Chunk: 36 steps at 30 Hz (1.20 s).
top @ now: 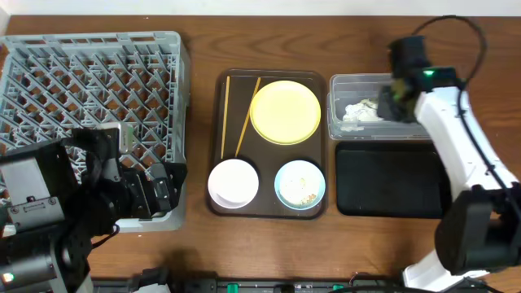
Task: Sort waste into correct bins and load items into the dishwasher
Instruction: 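Move the right gripper to the light-blue bowl and grasp its rim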
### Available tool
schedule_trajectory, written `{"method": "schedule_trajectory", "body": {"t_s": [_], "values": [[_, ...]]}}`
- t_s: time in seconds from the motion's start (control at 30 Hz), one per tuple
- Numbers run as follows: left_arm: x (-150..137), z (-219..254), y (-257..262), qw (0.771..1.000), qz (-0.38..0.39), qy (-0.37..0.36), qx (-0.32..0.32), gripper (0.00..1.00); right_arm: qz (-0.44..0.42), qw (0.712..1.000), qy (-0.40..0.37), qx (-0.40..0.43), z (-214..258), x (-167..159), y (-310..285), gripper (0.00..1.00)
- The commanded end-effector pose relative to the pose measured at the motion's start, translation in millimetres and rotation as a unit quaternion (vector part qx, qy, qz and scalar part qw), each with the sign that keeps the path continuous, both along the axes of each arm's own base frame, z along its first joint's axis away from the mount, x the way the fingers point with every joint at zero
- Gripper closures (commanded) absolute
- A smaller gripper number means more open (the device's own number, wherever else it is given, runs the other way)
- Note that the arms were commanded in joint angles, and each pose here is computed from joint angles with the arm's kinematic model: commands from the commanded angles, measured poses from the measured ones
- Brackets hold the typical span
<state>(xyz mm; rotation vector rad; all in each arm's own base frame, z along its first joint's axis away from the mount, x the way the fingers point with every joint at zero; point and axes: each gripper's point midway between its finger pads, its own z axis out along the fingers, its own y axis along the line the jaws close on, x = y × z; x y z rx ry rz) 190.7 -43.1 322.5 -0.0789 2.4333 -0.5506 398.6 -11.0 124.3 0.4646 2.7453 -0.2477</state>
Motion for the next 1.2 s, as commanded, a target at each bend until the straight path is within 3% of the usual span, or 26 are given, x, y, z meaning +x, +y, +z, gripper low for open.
{"method": "schedule_trajectory", "body": {"t_s": [0.0, 0.13, 0.23, 0.33, 0.4, 0.47, 0.57, 0.8, 1.0, 1.17], "values": [[0.0, 5.5, -1.5, 1.000, -0.010, -0.012, 0.005, 0.02, -0.017, 0.999, -0.030, 0.021, 12.1, 11.0, -7.3, 0.99], [0.0, 5.5, -1.5, 1.000, -0.010, -0.012, 0.005, 0.02, 0.109, 0.988, -0.046, 0.097, 22.8, 19.8, 38.9, 0.95], [0.0, 5.6, -1.6, 1.000, -0.010, -0.012, 0.004, 0.02, 0.250, 0.947, -0.051, 0.194, 34.2, 10.0, 105.5, 0.89], [0.0, 5.6, -1.6, 1.000, -0.010, -0.012, 0.004, 0.02, 0.342, 0.897, -0.021, 0.279, 41.3, -24.2, 172.7, 0.84], [0.0, 5.5, -1.5, 1.000, -0.010, -0.012, 0.005, 0.02, 0.368, 0.886, 0.014, 0.282, 36.6, -47.2, 196.2, 0.82], [0.0, 5.5, -1.5, 1.000, -0.010, -0.012, 0.005, 0.02, 0.390, 0.882, 0.049, 0.261, 26.9, -70.2, 214.2, 0.72], [0.0, 5.6, -1.6, 1.000, -0.010, -0.012, 0.004, 0.02, 0.393, 0.889, 0.094, 0.217, 8.1, -100.1, 238.7, 0.58], [0.0, 5.6, -1.6, 1.000, -0.010, -0.012, 0.004, 0.02, 0.339, 0.927, 0.103, 0.121, -40.4, -137.3, 266.0, 0.57], [0.0, 5.6, -1.6, 1.000, -0.010, -0.012, 0.004, 0.02, 0.312, 0.944, 0.056, 0.088, -69.3, -136.7, 270.4, 0.51], [0.0, 5.6, -1.6, 1.000, -0.010, -0.012, 0.004, 0.02, 0.300, 0.946, 0.053, 0.110, -77.3, -139.0, 277.7, 0.69]]}}
